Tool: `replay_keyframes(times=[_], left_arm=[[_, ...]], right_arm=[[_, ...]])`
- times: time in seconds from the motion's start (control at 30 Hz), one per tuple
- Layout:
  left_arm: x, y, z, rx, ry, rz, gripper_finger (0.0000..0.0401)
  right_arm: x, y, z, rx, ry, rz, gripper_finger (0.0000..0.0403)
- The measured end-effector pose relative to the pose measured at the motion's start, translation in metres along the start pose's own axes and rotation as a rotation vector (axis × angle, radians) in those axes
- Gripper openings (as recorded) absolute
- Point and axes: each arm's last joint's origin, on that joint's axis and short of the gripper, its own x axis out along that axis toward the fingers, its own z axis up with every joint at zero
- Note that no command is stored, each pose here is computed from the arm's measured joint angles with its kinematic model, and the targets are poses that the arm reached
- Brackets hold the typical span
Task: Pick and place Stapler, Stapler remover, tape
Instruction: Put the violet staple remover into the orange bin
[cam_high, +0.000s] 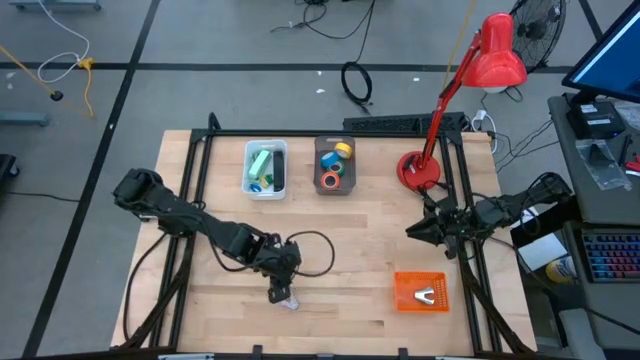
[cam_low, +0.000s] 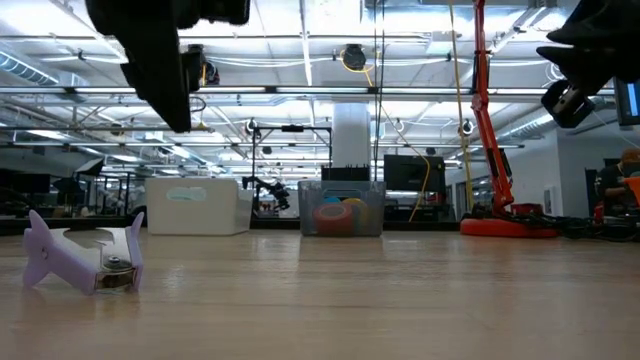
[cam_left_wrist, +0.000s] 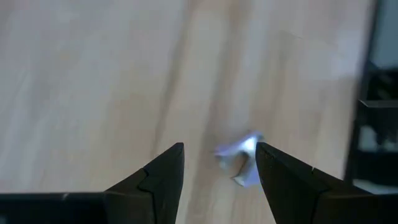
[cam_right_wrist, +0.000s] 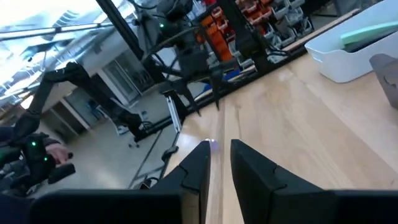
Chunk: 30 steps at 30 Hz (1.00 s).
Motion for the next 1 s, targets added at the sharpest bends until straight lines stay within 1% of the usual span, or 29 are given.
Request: replay_keyframes(times=[0.13,0.2,0.3,0.4,0.5,0.6,0.8,0.9,1.0], left_arm=[[0.006,-0.008,-0.005,0.167,0.035,-0.058,0.02],[0.012,-0.012,-0.004,0.227,0.044,-0.088,0.02],[0.026,-0.017,-0.01,0.319,0.097,-0.086,0.02],[0.039,-0.026,-0.01,0.403,0.108,-0.076,0.02],[0.054,-0.03,-0.008,0.432,0.128,-0.051,0.02],[0.066,-0.028,-0.007,0.441,0.163,-0.008,0.02],[0.067,-0.024,-0.003,0.441,0.184,0.025,0.02],[0.066,-0.023,-0.002,0.486,0.173,0.04,0.0198],[0.068,-0.023,-0.002,0.534,0.177,0.038,0.0182]], right_arm=[[-0.003,0.0,0.001,0.006,-0.025,0.014,0.0054],[-0.003,-0.001,0.001,0.007,-0.027,0.016,0.0054],[-0.003,0.0,0.001,0.008,-0.031,0.018,0.0054],[-0.003,-0.001,0.001,0.016,-0.03,0.016,0.0054],[-0.003,-0.001,0.0,0.028,-0.02,0.01,0.0054],[-0.003,-0.001,0.0,0.033,-0.025,0.014,0.0054],[-0.003,-0.001,0.0,0.042,-0.022,0.015,0.0054],[-0.003,-0.001,0.0,0.044,-0.021,0.015,0.0054],[-0.003,-0.001,0.0,0.044,-0.021,0.015,0.0054]])
